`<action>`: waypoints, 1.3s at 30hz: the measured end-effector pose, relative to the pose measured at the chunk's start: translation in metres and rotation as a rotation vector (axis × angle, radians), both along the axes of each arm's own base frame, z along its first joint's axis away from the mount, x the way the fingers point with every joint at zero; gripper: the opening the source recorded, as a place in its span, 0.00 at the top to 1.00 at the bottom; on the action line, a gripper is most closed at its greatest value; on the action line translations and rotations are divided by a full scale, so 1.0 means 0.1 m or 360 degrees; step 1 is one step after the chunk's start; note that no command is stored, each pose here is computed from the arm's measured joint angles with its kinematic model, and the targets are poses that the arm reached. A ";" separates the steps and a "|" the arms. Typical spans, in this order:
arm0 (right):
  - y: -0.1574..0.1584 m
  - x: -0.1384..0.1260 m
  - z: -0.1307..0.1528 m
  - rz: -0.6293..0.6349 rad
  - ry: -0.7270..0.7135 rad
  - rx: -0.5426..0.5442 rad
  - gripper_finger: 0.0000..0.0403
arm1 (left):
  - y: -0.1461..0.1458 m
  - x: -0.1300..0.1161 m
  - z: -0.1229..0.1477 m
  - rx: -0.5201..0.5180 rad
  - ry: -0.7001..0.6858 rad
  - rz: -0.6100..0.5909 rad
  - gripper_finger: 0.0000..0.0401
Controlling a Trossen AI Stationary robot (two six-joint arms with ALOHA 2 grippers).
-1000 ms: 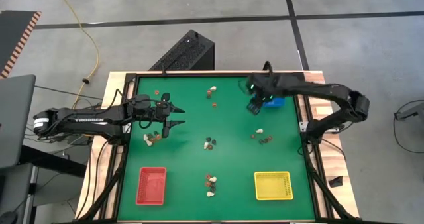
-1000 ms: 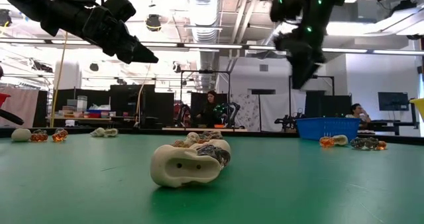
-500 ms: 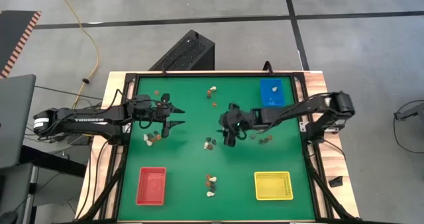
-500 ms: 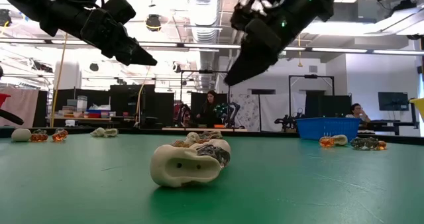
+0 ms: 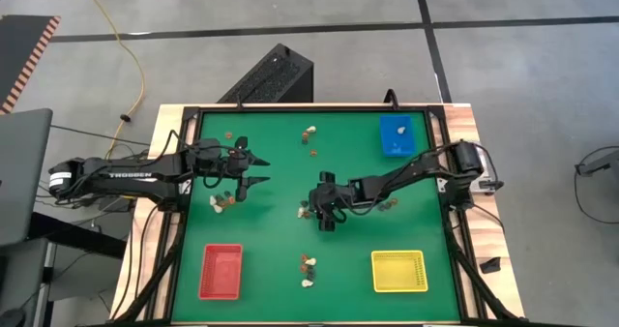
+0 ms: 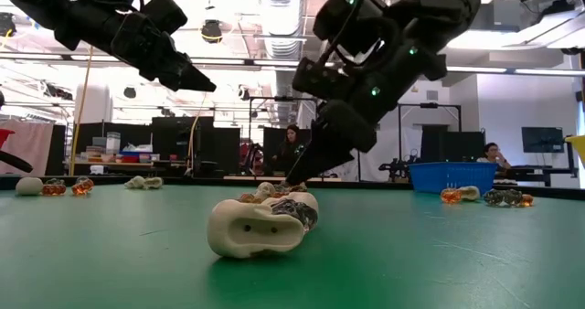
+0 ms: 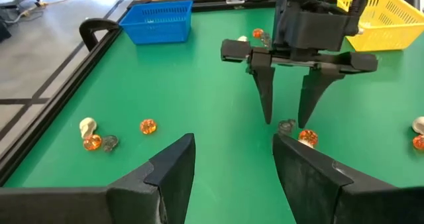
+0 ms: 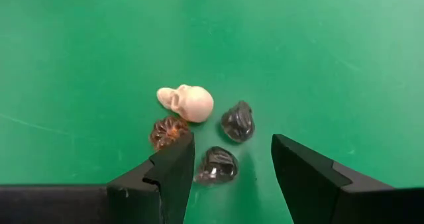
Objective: Sort Halloween decoration
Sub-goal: Put the black skull toy into the yellow bin
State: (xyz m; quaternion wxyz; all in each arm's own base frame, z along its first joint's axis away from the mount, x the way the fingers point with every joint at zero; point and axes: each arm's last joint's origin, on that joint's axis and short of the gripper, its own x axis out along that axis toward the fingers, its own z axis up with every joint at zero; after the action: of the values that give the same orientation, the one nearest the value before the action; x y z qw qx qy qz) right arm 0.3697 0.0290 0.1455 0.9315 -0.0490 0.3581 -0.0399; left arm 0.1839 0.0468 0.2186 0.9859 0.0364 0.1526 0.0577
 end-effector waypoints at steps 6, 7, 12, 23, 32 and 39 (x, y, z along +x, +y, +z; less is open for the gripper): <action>-0.01 0.02 -0.14 -0.0009 0.0050 -0.0009 0.43 | 0.00 0.00 -0.01 -0.0003 0.0013 -0.0001 0.52; -0.01 0.02 -0.15 -0.0010 0.0053 -0.0009 0.43 | 0.00 0.00 -0.01 -0.0003 0.0013 -0.0001 0.52; -0.01 0.02 -0.16 -0.0011 0.0060 -0.0010 0.46 | 0.00 0.00 -0.01 -0.0003 0.0013 -0.0001 0.52; -0.01 0.02 -0.15 -0.0008 0.0067 -0.0009 0.69 | 0.00 0.00 -0.01 -0.0003 0.0013 0.0000 0.52; 0.00 -0.16 0.33 -0.0042 0.0000 0.0048 0.66 | 0.00 0.00 -0.01 -0.0003 0.0012 0.0000 0.52; 0.16 -0.60 0.97 -0.0050 -0.0033 0.0372 0.68 | 0.00 0.00 0.00 0.0003 0.0005 -0.0001 0.52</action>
State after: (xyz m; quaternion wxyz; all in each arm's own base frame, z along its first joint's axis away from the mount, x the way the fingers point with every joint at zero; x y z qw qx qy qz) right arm 0.3099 0.0451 0.2423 0.9338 0.0658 0.3515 -0.0129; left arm 0.1838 0.0468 0.2184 0.9857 0.0375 0.1540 0.0574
